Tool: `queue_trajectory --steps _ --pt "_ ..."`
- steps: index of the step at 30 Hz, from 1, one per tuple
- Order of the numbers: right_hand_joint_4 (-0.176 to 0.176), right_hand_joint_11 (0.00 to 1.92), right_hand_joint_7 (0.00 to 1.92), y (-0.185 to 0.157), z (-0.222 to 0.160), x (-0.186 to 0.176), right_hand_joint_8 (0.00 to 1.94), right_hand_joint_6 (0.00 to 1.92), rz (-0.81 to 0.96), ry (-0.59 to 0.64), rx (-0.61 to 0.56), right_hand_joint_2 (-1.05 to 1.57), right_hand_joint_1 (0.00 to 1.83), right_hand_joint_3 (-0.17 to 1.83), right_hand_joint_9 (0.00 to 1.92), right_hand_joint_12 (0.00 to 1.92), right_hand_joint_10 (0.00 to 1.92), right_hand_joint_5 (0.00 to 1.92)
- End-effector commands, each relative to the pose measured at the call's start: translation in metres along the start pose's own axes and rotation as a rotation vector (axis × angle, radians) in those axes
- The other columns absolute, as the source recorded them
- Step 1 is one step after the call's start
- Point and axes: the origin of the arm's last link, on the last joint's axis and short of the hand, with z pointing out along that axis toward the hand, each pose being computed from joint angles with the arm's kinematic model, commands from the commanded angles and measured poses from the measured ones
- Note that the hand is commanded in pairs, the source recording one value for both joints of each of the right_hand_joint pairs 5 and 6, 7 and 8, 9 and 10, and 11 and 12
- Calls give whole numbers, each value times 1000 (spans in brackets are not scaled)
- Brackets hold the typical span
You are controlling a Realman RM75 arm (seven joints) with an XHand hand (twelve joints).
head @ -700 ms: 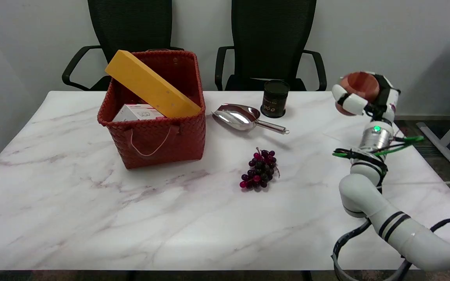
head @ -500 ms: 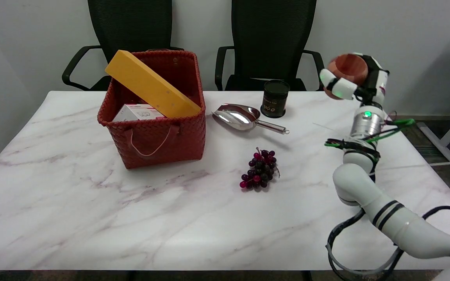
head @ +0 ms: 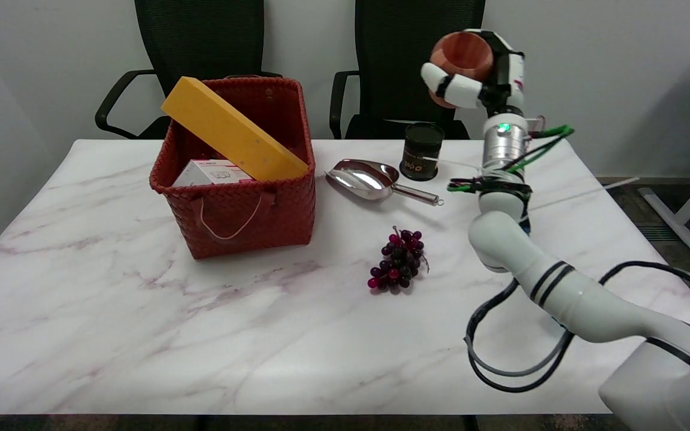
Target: Place the wooden mortar into the brown storage basket.
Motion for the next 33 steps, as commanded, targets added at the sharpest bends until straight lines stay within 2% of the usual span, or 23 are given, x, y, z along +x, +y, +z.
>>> queue_trajectory --steps 1,11,18,23,27,33 --pt "0 661 961 -42 10 -124 961 1129 36 -269 39 1017 1290 1342 770 661 770 1129" --pt "0 620 973 -57 -3 -186 973 1111 27 -405 20 953 1292 1294 800 620 800 1111" --pt "0 597 966 -67 -25 -227 966 1100 142 -490 -33 904 1287 1265 793 597 793 1100" --pt "0 667 1002 -72 -40 -246 1002 1077 202 -543 -58 941 1285 1147 867 667 867 1077" --pt "0 723 1028 -76 -52 -259 1028 1039 219 -643 -83 945 1296 1052 920 723 920 1039" --pt "0 714 1026 -73 -73 -270 1026 1080 249 -687 -103 879 1290 1135 896 714 896 1080"
